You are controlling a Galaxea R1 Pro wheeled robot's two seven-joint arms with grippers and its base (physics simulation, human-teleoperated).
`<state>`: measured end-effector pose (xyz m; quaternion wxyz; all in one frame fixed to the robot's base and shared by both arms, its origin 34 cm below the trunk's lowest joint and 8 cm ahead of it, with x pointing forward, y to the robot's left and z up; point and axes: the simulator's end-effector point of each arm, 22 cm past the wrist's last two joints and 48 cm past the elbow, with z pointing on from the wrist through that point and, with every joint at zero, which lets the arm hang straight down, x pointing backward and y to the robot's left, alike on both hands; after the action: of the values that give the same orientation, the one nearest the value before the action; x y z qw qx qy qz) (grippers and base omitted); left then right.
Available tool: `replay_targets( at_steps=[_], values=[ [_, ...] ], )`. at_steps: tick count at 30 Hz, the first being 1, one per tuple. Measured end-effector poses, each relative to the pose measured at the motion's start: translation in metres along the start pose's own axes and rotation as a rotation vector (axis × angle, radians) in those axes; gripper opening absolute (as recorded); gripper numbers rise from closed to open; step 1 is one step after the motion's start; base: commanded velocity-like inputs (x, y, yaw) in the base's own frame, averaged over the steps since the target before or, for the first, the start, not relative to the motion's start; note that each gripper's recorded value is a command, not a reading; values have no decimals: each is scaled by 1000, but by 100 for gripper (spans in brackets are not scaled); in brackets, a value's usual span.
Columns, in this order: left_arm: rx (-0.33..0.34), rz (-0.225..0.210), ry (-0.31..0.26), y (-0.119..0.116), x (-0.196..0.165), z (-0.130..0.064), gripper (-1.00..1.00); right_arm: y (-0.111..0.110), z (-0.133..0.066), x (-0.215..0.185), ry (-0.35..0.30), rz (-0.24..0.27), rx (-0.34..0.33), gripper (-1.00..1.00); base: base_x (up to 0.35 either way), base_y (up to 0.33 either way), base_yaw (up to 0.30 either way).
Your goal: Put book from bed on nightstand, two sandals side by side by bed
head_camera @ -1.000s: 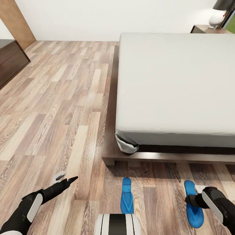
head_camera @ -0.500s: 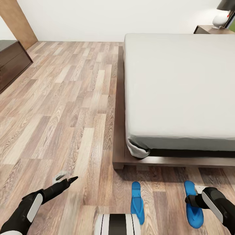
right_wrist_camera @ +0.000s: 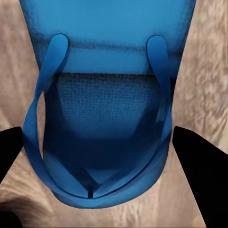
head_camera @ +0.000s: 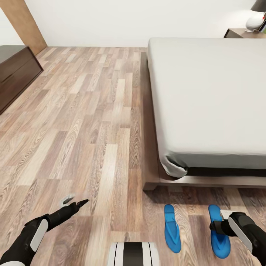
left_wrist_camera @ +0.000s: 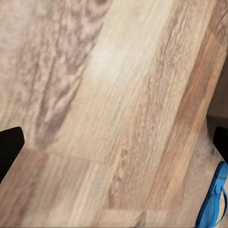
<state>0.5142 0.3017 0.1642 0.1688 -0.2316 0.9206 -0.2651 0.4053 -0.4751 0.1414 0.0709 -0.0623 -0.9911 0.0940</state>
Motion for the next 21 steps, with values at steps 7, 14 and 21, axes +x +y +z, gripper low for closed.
replay_targets(
  at_steps=[7, 14, 21],
  values=[
    [0, 0, 0, 0, 0, 0, 100, 0, 0, 0, 0, 1, -1, -100, 129, 299, 0],
    [0, 0, -1, 0, 0, 0, 100, 0, 0, 0, 1, 1, 0, -100, 77, 168, 0],
    [-1, 0, -3, 0, 0, 0, 100, 0, 0, 0, 1, 1, 0, -100, 3, 10, 0]
  ],
)
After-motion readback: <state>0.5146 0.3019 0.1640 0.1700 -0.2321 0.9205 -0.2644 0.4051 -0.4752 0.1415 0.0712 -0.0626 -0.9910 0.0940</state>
